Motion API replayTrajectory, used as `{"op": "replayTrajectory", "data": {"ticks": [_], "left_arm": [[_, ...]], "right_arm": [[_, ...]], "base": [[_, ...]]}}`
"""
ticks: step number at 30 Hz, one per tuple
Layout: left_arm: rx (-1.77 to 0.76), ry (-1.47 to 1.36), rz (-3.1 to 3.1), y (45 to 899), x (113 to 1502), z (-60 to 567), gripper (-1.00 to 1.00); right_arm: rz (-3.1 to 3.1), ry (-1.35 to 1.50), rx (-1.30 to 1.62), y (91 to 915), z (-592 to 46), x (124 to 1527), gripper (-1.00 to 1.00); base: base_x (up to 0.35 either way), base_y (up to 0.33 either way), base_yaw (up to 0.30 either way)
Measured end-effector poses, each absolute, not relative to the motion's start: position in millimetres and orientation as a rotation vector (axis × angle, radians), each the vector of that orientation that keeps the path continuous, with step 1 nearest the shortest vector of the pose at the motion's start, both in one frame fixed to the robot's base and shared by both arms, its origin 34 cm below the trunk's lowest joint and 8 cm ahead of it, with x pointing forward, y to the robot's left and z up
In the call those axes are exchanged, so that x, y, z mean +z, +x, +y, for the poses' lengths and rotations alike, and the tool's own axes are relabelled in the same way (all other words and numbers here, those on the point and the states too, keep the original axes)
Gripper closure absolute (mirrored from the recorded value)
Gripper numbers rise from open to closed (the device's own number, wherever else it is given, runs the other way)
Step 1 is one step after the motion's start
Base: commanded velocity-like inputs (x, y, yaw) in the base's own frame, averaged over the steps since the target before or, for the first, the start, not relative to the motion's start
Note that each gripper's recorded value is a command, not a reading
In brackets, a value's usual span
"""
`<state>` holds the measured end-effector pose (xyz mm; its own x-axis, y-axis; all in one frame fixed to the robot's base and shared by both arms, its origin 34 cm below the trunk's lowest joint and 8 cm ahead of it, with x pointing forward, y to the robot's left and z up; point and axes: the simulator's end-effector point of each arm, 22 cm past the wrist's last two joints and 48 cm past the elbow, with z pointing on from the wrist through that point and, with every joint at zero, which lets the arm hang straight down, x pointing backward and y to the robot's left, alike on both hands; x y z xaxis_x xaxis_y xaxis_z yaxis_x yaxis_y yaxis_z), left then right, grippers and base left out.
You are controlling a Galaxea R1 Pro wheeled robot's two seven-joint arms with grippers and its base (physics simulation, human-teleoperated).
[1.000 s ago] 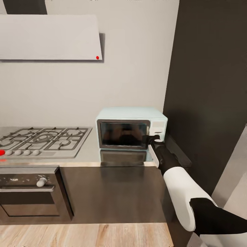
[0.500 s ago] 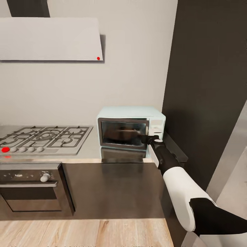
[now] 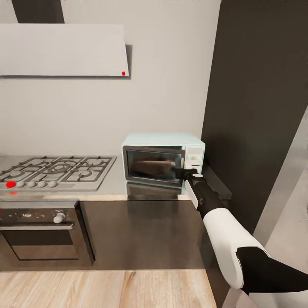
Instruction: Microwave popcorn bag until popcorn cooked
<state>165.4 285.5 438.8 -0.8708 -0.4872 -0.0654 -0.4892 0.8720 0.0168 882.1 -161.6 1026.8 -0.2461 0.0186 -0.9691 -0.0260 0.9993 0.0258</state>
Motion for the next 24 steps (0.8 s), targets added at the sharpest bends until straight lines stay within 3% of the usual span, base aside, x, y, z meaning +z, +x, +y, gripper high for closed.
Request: {"op": "replayTrajectory", "data": {"ticks": [11,24], "left_arm": [[0.052,-0.779,2.981,165,439,287,-1.00],[0.052,-0.783,2.981,165,439,286,-1.00]], "right_arm": [[1.819,-0.007,0.043,882,-161,1027,1.00],[1.819,-0.016,0.000,882,-169,1027,1.00]], "base": [[-0.011,0.004,0.000],[-0.167,0.093,0.000]]}}
